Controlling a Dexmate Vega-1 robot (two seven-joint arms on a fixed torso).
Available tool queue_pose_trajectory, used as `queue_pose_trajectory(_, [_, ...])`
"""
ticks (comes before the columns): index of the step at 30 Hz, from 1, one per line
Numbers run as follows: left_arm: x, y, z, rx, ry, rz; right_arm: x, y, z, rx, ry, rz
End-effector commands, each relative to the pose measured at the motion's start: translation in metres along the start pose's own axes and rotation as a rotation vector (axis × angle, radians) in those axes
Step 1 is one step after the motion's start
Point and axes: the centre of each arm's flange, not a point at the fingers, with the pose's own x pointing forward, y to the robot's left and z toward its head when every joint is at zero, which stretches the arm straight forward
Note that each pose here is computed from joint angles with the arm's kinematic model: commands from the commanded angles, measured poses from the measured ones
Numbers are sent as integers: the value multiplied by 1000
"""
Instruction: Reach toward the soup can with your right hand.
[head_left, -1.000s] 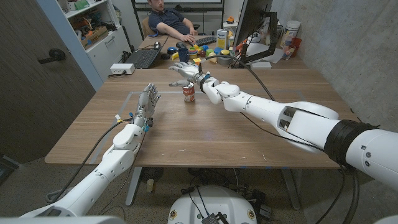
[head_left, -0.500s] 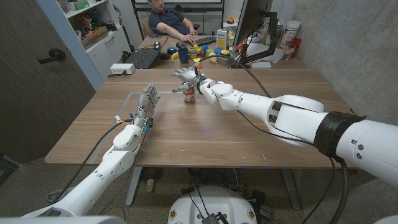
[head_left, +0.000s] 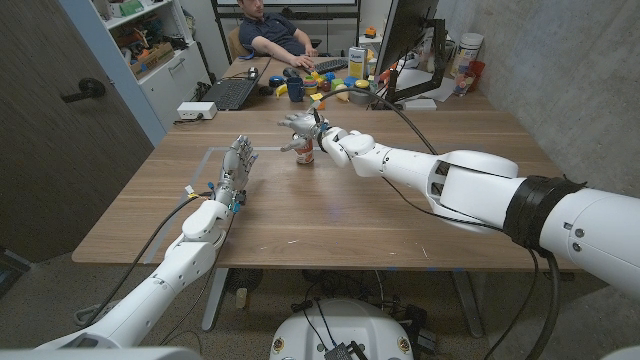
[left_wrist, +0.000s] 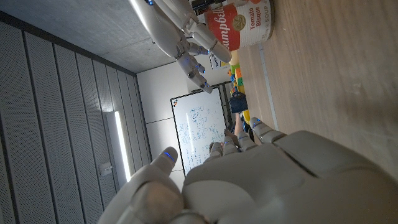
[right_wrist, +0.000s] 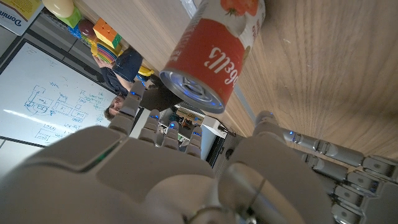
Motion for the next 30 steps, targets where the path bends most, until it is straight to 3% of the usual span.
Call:
queue_pose_trajectory(1, [0, 1, -2, -3, 3, 3, -2, 5, -3, 13, 0, 19])
queue_pose_trajectory(30, [1, 5, -3, -7, 6, 0, -3, 8, -3, 15, -10, 7])
